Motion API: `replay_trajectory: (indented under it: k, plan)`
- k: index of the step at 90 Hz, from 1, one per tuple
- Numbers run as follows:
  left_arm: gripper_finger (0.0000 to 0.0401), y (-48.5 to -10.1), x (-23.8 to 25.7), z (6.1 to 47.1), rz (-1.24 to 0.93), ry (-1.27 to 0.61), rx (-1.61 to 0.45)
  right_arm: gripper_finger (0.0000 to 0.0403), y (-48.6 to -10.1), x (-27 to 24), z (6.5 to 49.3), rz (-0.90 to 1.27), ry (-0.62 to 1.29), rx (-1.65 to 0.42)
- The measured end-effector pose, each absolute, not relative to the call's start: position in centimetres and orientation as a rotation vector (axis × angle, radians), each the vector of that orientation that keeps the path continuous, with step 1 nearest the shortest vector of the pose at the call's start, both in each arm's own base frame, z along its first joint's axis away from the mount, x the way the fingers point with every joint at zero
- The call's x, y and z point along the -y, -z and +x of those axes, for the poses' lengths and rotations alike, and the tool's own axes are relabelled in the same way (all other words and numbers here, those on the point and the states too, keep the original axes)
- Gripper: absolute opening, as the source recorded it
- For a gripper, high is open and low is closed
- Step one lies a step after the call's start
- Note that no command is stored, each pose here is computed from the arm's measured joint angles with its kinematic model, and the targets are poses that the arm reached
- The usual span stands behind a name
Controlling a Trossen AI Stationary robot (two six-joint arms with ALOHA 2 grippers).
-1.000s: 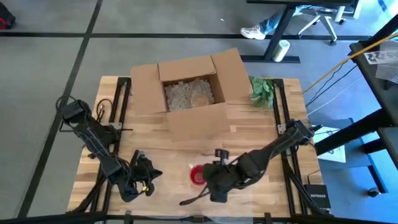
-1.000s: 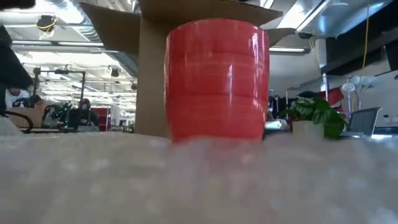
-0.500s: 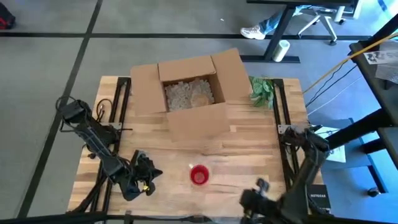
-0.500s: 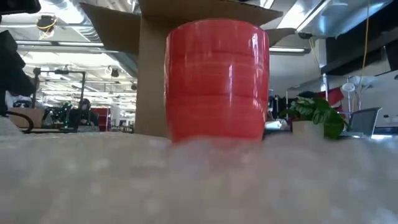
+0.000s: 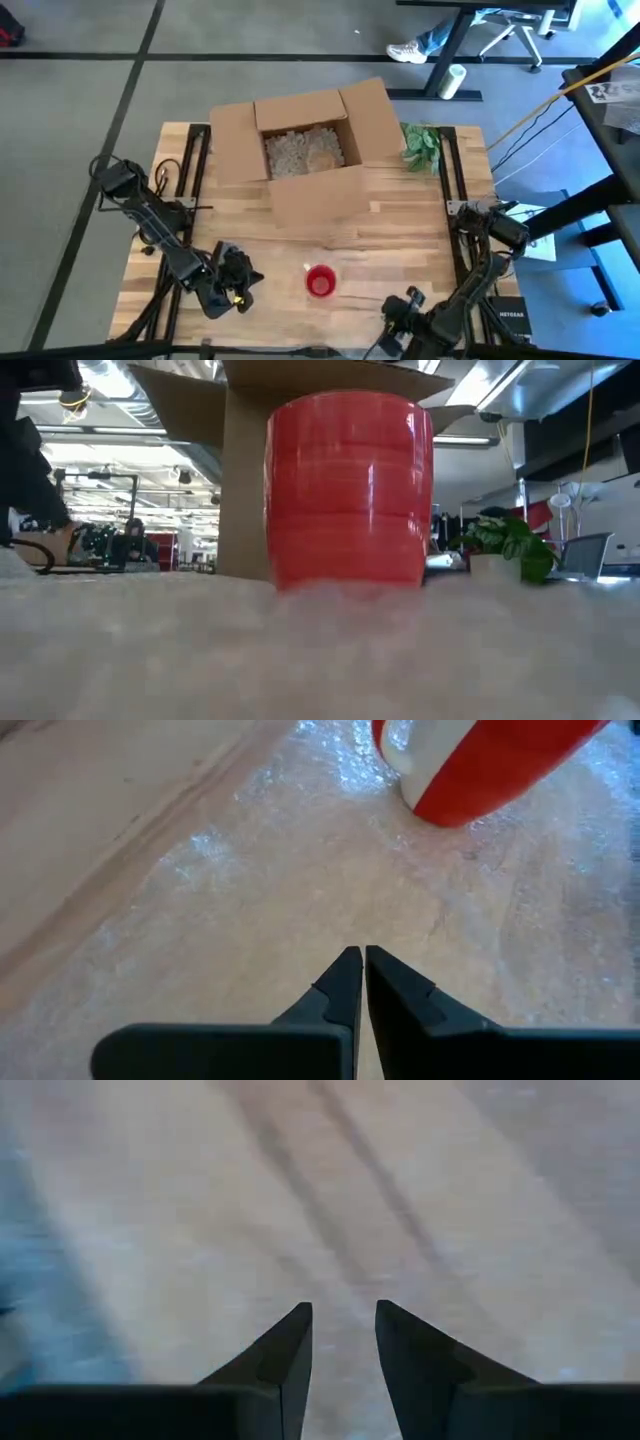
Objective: Wrap mug
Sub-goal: Wrap the red mug with bubble wrap
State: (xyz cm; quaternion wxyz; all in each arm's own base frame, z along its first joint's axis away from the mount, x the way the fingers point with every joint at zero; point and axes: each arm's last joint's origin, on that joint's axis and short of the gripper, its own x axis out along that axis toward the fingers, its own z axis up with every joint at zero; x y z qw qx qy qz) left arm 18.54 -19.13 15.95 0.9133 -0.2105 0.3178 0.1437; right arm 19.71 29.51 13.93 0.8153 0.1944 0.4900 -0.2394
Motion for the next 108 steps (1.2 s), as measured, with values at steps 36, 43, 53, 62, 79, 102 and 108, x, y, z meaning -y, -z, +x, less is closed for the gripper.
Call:
replay_trajectory:
  k: [36,43,53,62,79,102,108]
  plan:
    - [0.0000,-15.9,18.2,19.5,-0.445,-0.335,-0.660,0.0098,-16.0,-21.7,15.4,0.440,0.506,-0.839]
    - [0.0000,-15.9,17.9,19.7,-0.444,-0.336,-0.672,0.0098,-16.0,-19.8,14.4,0.460,0.480,-0.824]
    - [0.0000,-15.9,17.6,20.0,-0.452,-0.347,-0.675,0.0098,-15.6,-17.7,13.2,0.515,0.419,-0.801]
    - [0.0000,-15.9,17.5,20.1,-0.456,-0.351,-0.674,0.0098,-15.1,-16.7,12.5,0.570,0.360,-0.786]
    - [0.0000,-16.0,17.5,20.3,-0.477,-0.348,-0.659,0.0098,-14.0,-15.8,12.1,0.588,0.371,-0.874]
    - [0.0000,-16.0,17.4,20.5,-0.486,-0.356,-0.655,0.0098,-12.5,-15.3,13.8,0.592,0.419,-0.981]
    - [0.0000,-16.0,17.4,20.5,-0.489,-0.353,-0.652,0.0098,-11.9,-15.4,14.5,0.601,0.410,-0.999]
